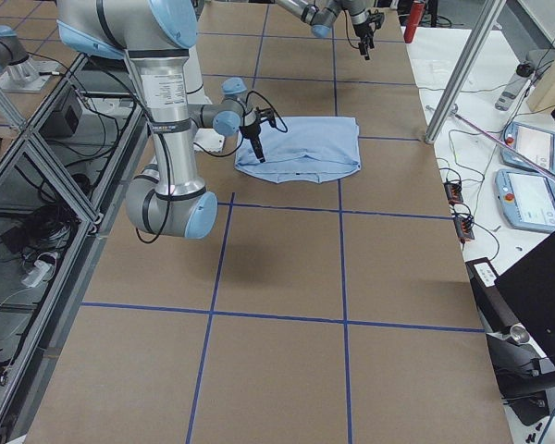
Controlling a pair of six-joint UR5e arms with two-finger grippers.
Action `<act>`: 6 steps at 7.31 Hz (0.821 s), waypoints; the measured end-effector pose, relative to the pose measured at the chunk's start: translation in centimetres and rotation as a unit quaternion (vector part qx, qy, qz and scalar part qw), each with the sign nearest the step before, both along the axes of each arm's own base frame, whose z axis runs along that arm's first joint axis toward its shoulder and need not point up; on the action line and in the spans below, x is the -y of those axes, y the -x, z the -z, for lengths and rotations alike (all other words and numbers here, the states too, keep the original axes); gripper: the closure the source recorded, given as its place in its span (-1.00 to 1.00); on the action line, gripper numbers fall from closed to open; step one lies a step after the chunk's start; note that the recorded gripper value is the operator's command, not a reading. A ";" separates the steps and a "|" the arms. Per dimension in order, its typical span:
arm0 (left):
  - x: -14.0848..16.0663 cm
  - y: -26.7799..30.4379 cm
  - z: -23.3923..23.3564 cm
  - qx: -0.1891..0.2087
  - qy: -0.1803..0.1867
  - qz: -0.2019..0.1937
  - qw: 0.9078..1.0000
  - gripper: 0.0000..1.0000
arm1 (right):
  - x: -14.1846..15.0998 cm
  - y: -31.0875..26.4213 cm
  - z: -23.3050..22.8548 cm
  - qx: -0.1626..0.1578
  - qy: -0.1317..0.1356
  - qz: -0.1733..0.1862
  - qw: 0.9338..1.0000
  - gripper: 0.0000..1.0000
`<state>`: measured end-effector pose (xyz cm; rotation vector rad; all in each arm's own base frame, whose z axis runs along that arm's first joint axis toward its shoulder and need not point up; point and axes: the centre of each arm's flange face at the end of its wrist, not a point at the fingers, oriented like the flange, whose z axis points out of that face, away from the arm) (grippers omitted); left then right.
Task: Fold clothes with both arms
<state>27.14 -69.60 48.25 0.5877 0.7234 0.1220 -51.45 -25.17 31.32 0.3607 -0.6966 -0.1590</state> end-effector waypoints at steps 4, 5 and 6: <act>0.0 -0.1 0.0 0.000 0.000 -0.001 1.000 -1.00 | -1.4 0.7 -0.5 -0.009 -0.010 0.005 1.000 -0.09; 0.0 -0.1 0.0 0.000 0.000 -0.001 1.000 -1.00 | -1.7 0.9 -0.6 -0.010 -0.013 0.005 1.000 -0.03; -0.1 -0.2 0.0 0.000 0.000 -0.001 1.000 -1.00 | -2.0 1.0 -0.6 -0.011 -0.015 0.007 1.000 0.02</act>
